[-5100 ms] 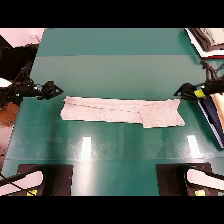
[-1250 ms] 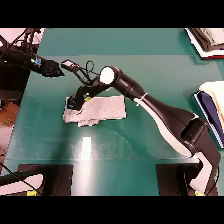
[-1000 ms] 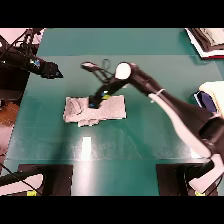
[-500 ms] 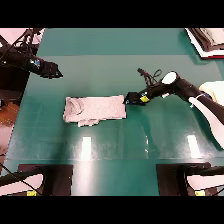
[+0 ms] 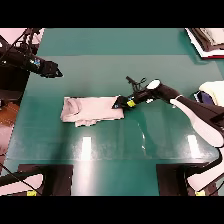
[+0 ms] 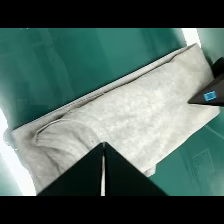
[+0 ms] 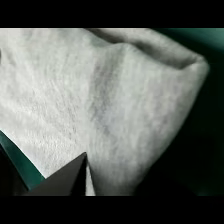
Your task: Fold the shirts.
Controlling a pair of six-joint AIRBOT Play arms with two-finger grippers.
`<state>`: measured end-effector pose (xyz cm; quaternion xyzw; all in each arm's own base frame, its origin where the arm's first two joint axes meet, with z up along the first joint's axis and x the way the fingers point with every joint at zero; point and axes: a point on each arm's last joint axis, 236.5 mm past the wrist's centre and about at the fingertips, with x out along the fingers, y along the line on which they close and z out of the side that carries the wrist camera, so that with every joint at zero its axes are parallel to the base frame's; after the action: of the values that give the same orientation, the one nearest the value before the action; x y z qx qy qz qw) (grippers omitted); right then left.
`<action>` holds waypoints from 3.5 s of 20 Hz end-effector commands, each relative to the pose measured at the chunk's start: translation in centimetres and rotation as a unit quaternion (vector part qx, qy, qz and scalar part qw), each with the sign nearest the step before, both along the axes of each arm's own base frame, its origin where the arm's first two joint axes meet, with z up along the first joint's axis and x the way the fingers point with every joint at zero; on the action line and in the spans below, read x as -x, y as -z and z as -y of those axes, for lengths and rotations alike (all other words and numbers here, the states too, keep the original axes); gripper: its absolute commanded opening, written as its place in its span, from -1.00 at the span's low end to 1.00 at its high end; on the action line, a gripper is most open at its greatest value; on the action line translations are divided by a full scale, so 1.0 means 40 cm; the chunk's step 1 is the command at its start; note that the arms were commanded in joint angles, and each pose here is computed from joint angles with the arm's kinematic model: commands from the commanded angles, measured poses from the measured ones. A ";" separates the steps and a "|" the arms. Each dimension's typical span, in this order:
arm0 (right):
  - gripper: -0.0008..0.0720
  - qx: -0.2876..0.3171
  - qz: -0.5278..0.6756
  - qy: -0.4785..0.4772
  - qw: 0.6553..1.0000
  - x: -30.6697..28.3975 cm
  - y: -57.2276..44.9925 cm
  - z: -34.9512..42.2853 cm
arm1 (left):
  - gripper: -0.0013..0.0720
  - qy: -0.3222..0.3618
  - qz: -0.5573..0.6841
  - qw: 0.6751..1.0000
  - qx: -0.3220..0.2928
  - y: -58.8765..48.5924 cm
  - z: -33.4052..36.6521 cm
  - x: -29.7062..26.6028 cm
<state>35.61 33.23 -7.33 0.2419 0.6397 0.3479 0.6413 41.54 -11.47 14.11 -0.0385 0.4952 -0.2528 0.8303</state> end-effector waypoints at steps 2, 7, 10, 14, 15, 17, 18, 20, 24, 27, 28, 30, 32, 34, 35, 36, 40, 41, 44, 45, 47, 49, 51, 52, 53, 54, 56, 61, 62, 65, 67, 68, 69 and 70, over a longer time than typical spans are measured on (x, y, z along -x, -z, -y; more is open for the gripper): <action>-0.69 -0.008 0.043 -0.032 0.999 0.009 -0.008 -0.075 | -0.90 0.001 -0.003 1.000 0.000 0.002 0.000 0.004; -0.95 -0.013 0.114 -0.007 0.993 -0.071 -0.139 0.008 | -0.90 0.001 -0.003 1.000 0.000 0.002 0.001 0.004; -0.94 -0.003 0.173 0.060 0.983 -0.171 -0.275 0.173 | -0.90 0.001 -0.003 1.000 0.001 0.001 0.002 0.003; -0.94 0.065 0.236 0.158 0.957 -0.248 -0.399 0.504 | -0.90 0.001 -0.004 1.000 0.019 -0.009 0.019 0.004; -0.95 0.086 0.246 0.187 0.947 -0.256 -0.421 0.599 | -0.90 0.002 -0.004 1.000 0.027 -0.013 0.027 0.005; -0.95 0.116 0.259 0.251 0.925 -0.261 -0.461 0.774 | -0.90 0.004 -0.001 0.999 0.043 -0.024 0.042 0.003; -0.95 0.128 0.263 0.283 0.913 -0.257 -0.476 0.856 | -0.90 0.004 0.002 0.999 0.051 -0.031 0.049 0.000; -0.95 0.150 0.267 0.345 0.887 -0.242 -0.496 1.015 | -0.90 0.003 0.009 0.998 0.067 -0.044 0.062 -0.006; -0.95 0.188 0.275 0.434 0.837 -0.202 -0.511 1.254 | -0.90 0.001 0.016 0.996 0.082 -0.058 0.075 -0.013; -0.95 0.206 0.288 0.460 0.814 -0.185 -0.534 1.335 | -0.90 0.001 0.018 0.996 0.082 -0.059 0.074 -0.016; -0.95 0.213 0.302 0.454 0.811 -0.186 -0.555 1.344 | -0.90 0.000 0.019 0.996 0.082 -0.059 0.074 -0.017; -0.95 0.224 0.337 0.444 0.800 -0.199 -0.632 1.354 | -0.90 -0.001 0.021 0.996 0.083 -0.061 0.073 -0.020; -0.95 0.232 0.371 0.437 0.786 -0.207 -0.723 1.358 | -0.90 -0.003 0.024 0.996 0.083 -0.063 0.073 -0.024; -0.95 0.245 0.397 0.426 0.775 -0.206 -0.795 1.359 | -0.90 -0.003 0.025 0.996 0.083 -0.063 0.073 -0.024; -0.95 0.258 0.403 0.415 0.774 -0.198 -0.820 1.359 | -0.90 -0.003 0.025 0.996 0.083 -0.063 0.073 -0.024; -0.95 0.271 0.405 0.404 0.774 -0.188 -0.837 1.358 | -0.90 -0.003 0.024 0.996 0.083 -0.062 0.073 -0.023; -0.95 0.309 0.383 0.383 0.782 -0.143 -0.861 1.357 | -0.90 -0.003 0.024 0.996 0.082 -0.062 0.072 -0.024; -0.95 0.318 0.367 0.383 0.786 -0.127 -0.855 1.359 | -0.90 -0.002 0.024 0.996 0.082 -0.062 0.072 -0.023; -0.95 0.353 0.307 0.379 0.798 -0.066 -0.813 1.375 | -0.90 0.001 0.026 0.996 0.080 -0.062 0.072 -0.023; -0.95 0.372 0.282 0.384 0.797 -0.037 -0.797 1.390 | -0.90 0.001 0.026 0.996 0.080 -0.061 0.072 -0.023; -0.95 0.404 0.240 0.395 0.789 0.020 -0.780 1.415 | -0.90 0.001 0.026 0.996 0.080 -0.061 0.072 -0.023; -0.95 0.442 0.206 0.412 0.770 0.078 -0.779 1.449 | -0.90 0.002 0.026 0.996 0.080 -0.061 0.072 -0.022; -0.94 0.459 0.177 0.417 0.765 0.118 -0.768 1.461 | -0.90 0.011 0.031 0.997 0.075 -0.061 0.072 -0.021; -0.94 0.460 0.163 0.417 0.767 0.133 -0.756 1.463 | -0.90 0.012 0.030 0.997 0.075 -0.060 0.072 -0.019; -0.94 0.457 0.147 0.419 0.770 0.151 -0.736 1.463 | -0.90 0.014 0.027 0.997 0.074 -0.058 0.073 -0.016; -0.94 0.455 0.128 0.421 0.774 0.173 -0.708 1.464 | -0.90 0.017 0.022 0.997 0.073 -0.055 0.074 -0.010; -0.94 0.452 0.087 0.429 0.778 0.228 -0.646 1.469 | -0.90 0.019 0.019 0.997 0.072 -0.053 0.074 -0.005; -0.56 0.443 0.012 0.488 0.752 0.393 -0.542 1.513 | -0.90 0.027 0.023 0.997 0.068 -0.052 0.074 -0.004; 0.08 0.441 0.003 0.501 0.745 0.421 -0.526 1.520 | -0.90 0.027 0.023 0.997 0.068 -0.052 0.074 -0.004; 0.68 0.415 0.009 0.547 0.727 0.449 -0.506 1.529 | -0.90 0.026 0.023 0.997 0.070 -0.054 0.076 -0.004; 0.66 0.344 0.070 0.582 0.734 0.367 -0.540 1.496 | -0.90 0.027 0.023 0.997 0.075 -0.057 0.079 -0.004; 0.66 0.301 0.107 0.592 0.740 0.312 -0.570 1.469 | -0.90 0.026 0.026 0.997 0.075 -0.058 0.079 -0.007; 0.66 0.246 0.145 0.596 0.750 0.250 -0.607 1.424 | -0.90 0.022 0.032 0.996 0.075 -0.061 0.078 -0.015; 0.66 0.203 0.174 0.589 0.762 0.196 -0.640 1.374 | -0.90 0.018 0.038 0.996 0.075 -0.065 0.075 -0.023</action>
<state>22.47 -25.38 14.76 0.3029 0.4021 -0.2935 0.8127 41.90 -14.53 16.41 -0.0801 0.4538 -0.3094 0.8318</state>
